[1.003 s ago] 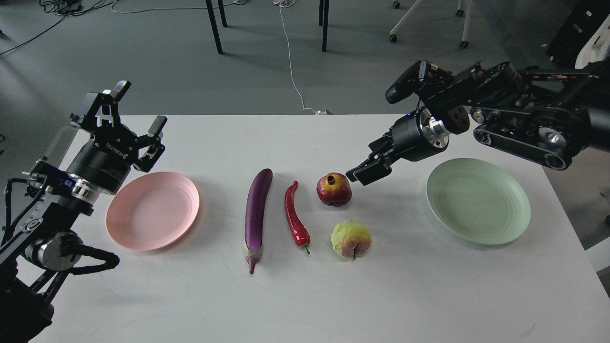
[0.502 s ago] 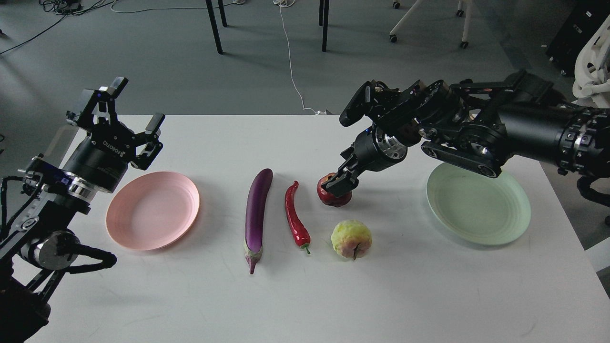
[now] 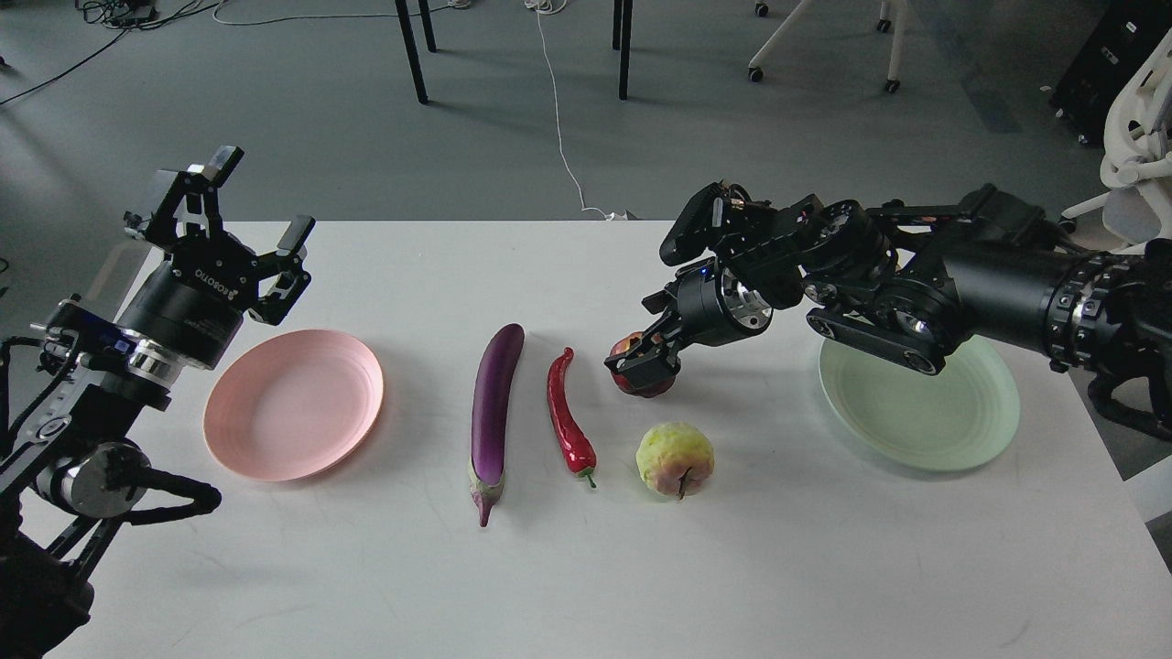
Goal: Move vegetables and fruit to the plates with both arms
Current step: 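Lower the right gripper onto the red apple and close it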
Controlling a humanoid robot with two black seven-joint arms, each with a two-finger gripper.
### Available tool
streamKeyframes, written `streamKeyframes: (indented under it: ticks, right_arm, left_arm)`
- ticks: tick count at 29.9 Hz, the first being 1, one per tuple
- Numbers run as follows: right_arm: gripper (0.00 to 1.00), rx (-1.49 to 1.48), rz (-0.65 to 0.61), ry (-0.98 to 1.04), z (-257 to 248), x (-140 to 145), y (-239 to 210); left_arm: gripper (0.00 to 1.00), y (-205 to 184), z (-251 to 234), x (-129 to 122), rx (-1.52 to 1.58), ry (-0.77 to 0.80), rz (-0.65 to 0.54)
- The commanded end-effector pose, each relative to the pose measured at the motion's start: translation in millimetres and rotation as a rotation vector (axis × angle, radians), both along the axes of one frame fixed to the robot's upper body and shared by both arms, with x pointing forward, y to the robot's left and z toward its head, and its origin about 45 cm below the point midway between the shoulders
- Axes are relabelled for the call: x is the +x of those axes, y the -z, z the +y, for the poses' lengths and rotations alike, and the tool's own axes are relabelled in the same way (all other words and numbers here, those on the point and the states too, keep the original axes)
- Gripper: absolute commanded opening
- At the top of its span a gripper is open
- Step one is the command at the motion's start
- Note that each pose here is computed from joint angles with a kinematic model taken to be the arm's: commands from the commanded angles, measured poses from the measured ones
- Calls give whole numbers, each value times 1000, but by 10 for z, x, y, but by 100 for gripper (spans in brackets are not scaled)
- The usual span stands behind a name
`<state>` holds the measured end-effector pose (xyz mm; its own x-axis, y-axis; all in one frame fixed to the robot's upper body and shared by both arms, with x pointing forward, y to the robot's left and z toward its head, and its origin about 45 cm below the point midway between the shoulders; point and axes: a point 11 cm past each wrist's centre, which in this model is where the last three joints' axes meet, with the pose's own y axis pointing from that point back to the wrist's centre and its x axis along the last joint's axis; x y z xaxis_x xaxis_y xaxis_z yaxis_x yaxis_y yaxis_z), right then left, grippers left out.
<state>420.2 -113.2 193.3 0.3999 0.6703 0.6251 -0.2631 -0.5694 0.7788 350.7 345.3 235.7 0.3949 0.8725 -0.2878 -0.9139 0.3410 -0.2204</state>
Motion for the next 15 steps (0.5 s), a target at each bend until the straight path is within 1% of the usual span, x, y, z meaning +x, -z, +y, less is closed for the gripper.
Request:
streamKeyframes:
  ticks: [1, 8, 15]
  right_arm:
    - [99, 0, 1, 2, 35, -3, 68]
    - [99, -1, 0, 1, 156, -10, 169]
    - [99, -9, -1, 13, 152, 2, 234]
  left_arm:
    - [98, -17, 23, 1, 2, -3, -4]
    - [98, -46, 52, 8, 1, -11, -12]
    - [98, -106, 51, 14, -8, -12, -30]
